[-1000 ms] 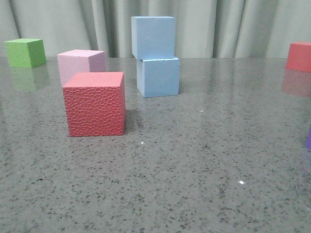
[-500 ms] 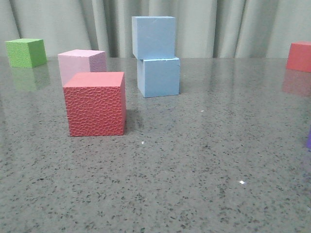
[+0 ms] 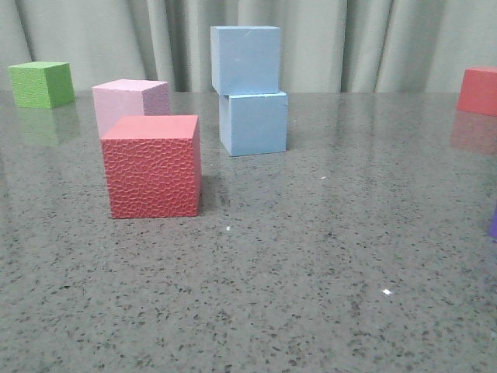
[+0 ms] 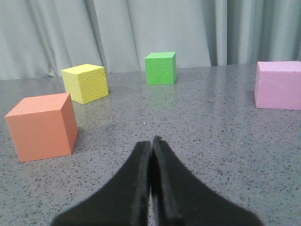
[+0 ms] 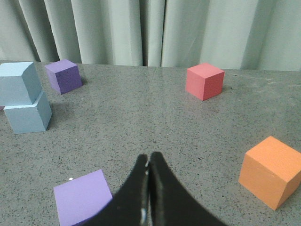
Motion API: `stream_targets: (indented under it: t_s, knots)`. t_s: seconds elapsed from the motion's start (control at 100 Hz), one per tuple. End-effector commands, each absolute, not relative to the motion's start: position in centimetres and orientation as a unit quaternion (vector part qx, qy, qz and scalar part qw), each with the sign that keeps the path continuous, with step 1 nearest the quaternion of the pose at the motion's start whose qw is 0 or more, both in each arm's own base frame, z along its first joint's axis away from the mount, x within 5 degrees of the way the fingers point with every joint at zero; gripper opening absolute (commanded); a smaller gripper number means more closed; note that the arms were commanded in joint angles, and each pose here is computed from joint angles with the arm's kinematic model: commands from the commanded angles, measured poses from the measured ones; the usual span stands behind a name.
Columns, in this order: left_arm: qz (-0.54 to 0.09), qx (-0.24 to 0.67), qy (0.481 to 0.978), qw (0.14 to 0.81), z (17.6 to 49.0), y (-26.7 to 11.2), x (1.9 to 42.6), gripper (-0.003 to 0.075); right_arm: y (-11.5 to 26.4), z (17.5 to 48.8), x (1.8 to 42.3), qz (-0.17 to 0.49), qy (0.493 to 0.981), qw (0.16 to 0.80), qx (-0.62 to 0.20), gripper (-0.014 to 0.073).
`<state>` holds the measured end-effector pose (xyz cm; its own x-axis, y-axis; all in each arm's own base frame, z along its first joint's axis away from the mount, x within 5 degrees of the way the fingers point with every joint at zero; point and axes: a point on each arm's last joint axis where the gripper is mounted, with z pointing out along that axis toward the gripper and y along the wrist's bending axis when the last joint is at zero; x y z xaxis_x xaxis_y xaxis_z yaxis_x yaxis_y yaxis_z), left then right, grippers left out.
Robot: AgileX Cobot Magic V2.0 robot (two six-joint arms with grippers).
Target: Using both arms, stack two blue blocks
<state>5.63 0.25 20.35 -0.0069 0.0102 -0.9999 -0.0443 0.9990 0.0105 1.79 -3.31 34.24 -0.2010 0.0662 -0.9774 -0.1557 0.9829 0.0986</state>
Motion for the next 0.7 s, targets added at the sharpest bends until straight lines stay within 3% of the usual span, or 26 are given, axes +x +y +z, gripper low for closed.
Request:
stream_targets:
  t_s: [0.0, 0.69]
  knots:
    - [0.012, -0.019, 0.679, 0.734, 20.38, 0.24, 5.42, -0.0019, -3.27, 35.43, 1.95, 0.080, 0.745, 0.661, -0.037, -0.0061]
    - [0.012, -0.019, 0.679, 0.734, 20.38, 0.24, 5.42, -0.0019, -3.30, 35.88, 1.69, 0.050, 0.729, 0.683, -0.016, -0.0061]
